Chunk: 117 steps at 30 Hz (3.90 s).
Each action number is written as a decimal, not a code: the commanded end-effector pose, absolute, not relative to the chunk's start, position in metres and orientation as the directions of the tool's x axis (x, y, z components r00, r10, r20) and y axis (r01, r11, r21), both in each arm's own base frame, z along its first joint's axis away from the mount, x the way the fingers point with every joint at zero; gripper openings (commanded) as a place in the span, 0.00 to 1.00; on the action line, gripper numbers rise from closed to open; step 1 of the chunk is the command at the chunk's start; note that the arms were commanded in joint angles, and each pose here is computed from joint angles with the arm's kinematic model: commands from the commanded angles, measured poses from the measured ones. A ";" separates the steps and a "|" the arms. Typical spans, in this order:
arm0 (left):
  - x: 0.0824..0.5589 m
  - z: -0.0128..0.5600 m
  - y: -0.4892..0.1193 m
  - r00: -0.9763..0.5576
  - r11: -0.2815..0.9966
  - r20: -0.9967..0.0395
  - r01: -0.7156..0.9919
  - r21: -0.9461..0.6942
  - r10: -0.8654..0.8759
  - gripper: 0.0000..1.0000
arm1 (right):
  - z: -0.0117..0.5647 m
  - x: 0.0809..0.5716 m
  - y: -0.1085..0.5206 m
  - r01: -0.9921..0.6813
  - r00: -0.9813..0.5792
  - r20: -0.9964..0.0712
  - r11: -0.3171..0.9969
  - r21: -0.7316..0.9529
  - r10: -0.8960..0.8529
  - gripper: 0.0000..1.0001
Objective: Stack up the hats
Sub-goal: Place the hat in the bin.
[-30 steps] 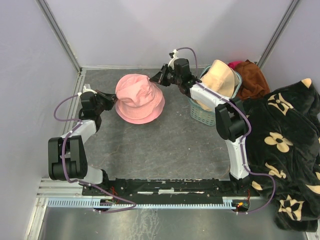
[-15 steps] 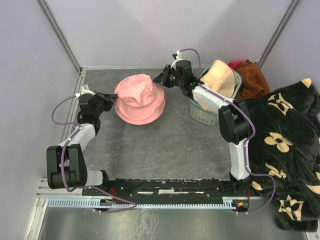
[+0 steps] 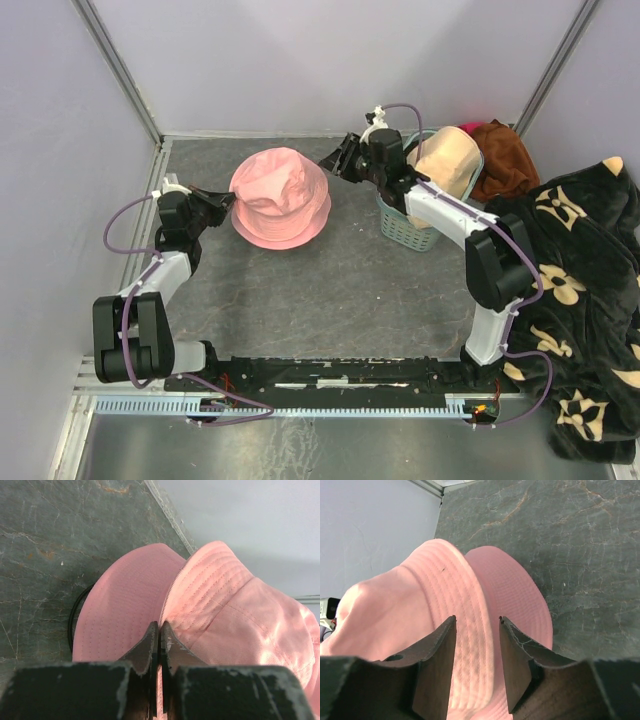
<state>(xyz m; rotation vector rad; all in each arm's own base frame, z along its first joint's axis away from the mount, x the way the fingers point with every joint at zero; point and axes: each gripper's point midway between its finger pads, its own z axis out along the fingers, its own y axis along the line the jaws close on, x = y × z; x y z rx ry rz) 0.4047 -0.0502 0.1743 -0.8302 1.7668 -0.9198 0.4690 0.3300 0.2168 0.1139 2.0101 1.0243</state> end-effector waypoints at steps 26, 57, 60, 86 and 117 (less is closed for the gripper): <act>0.398 0.170 -0.048 -0.310 0.505 -0.449 -0.127 -0.854 -0.838 0.03 | 0.248 0.420 0.317 -0.264 -0.522 -0.623 0.584 0.767 0.582 0.57; 0.401 0.169 -0.047 -0.314 0.513 -0.456 -0.129 -0.849 -0.833 0.03 | 0.233 0.433 0.347 -0.313 -0.565 -0.457 0.335 0.889 0.686 0.55; 0.402 0.169 -0.047 -0.315 0.513 -0.456 -0.130 -0.848 -0.833 0.03 | 0.230 0.433 0.347 -0.302 -0.574 -0.429 0.306 0.903 0.697 0.47; 0.400 0.146 -0.045 -0.317 0.516 -0.448 -0.178 -0.838 -0.836 0.03 | 0.151 0.447 0.325 -0.079 -0.591 -0.505 0.577 0.813 0.630 0.01; 0.369 0.090 -0.064 -0.346 0.508 -0.409 -0.278 -0.815 -0.845 0.03 | 0.107 0.455 0.319 0.010 -0.664 -0.547 0.738 0.675 0.510 0.03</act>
